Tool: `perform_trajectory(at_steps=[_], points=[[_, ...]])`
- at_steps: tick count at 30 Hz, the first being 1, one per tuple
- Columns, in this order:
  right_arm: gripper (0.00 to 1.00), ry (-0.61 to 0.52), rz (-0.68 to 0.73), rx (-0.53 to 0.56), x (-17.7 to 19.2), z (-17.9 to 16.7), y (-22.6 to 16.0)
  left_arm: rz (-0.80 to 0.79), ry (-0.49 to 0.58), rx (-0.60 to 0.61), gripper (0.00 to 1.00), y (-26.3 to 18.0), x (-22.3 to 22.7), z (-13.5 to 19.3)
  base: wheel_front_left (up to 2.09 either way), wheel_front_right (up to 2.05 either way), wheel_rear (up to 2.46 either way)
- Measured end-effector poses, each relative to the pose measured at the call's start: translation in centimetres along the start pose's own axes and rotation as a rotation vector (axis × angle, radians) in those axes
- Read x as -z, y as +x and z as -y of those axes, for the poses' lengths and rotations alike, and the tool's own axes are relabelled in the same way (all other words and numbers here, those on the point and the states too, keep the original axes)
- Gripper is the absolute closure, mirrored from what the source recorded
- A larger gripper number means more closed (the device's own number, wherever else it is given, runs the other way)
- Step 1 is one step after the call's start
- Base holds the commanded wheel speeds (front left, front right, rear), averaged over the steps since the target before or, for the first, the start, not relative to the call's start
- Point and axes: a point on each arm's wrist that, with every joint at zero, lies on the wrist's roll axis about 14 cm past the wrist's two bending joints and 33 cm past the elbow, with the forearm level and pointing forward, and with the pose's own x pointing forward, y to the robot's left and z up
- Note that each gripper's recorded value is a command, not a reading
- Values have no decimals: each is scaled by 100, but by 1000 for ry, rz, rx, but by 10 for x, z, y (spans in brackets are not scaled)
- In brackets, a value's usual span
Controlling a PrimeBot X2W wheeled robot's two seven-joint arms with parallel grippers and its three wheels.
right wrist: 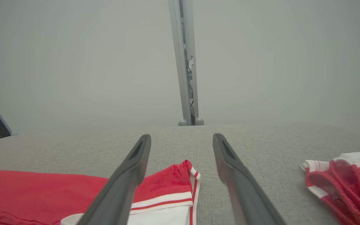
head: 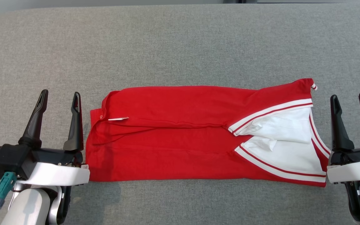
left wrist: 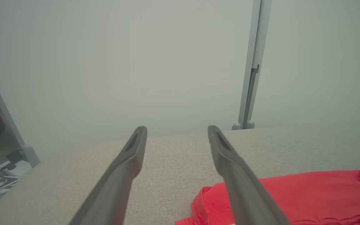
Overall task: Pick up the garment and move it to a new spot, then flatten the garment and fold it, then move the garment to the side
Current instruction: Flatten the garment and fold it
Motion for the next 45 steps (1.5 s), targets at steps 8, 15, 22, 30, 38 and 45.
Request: perform_trajectory(at_steps=[8, 15, 22, 30, 38, 45], points=[[0, 6, -126, 70, 39, 24, -5, -28, 10, 19, 0, 2, 12, 5, 0, 0, 0], [0, 71, -296, 79, 98, 19, -15, -56, 4, 47, 0, 8, 25, 12, 0, 0, 0], [0, 142, -366, 33, 127, -8, -16, -72, 15, 59, 0, 11, 33, 13, 0, 0, 0], [100, 164, -393, 10, 132, -15, -16, -77, 9, 57, 0, 12, 35, 12, 0, 0, 0], [100, 119, -372, 72, 119, 21, -25, -63, 7, 63, 0, 14, 31, 15, 0, 0, 0], [100, 38, -311, 203, 89, 82, -36, -55, 5, 78, 0, 17, 30, 19, 0, 0, 0]])
